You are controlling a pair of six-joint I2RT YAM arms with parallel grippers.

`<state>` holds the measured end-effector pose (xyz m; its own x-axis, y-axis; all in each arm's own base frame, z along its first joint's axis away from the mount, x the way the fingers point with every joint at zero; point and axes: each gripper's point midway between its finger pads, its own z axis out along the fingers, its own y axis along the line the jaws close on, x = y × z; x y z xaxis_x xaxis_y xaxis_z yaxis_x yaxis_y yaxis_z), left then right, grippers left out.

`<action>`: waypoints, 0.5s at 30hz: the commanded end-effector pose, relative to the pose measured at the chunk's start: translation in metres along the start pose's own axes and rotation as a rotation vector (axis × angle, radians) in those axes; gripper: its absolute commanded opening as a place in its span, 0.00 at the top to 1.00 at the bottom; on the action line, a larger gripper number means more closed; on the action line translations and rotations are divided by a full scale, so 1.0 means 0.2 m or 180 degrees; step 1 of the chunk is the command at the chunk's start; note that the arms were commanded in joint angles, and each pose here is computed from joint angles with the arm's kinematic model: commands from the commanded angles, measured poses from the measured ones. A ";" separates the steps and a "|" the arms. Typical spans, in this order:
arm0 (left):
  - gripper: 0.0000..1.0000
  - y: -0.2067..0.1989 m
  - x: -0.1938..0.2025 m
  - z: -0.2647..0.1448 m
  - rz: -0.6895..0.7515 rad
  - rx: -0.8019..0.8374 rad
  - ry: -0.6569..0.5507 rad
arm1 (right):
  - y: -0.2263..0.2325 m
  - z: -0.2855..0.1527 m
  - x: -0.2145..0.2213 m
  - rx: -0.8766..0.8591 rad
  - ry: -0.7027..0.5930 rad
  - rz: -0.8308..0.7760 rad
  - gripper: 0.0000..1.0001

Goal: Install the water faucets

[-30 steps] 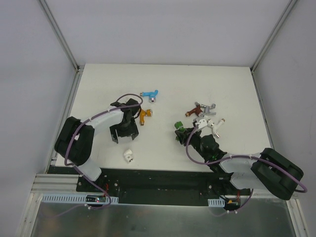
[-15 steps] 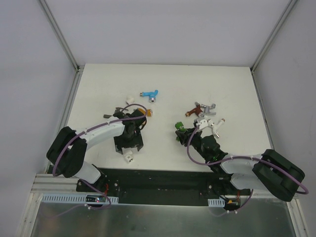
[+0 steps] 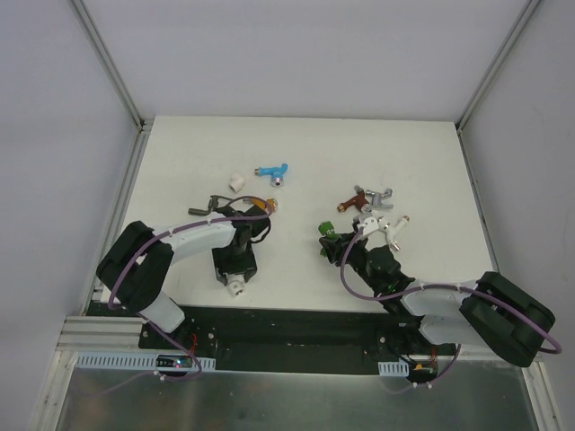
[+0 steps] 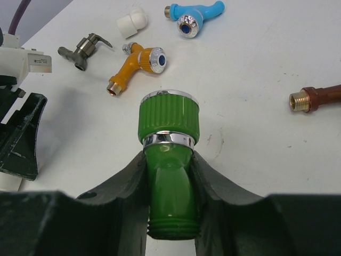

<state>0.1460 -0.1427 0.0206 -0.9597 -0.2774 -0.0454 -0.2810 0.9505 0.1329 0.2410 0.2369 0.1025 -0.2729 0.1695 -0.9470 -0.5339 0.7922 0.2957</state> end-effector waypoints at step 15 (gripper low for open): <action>1.00 -0.08 -0.14 -0.22 -0.0432 0.0500 -0.0309 | 0.17 0.04 -0.15 -0.0615 -0.0402 -0.0356 1.00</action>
<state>0.1516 -0.1466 0.0309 -0.9442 -0.3200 -0.0775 -0.3262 0.9410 0.0898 0.2385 0.2441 0.1040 -0.2425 0.1321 -0.9611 -0.5893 0.7669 0.2541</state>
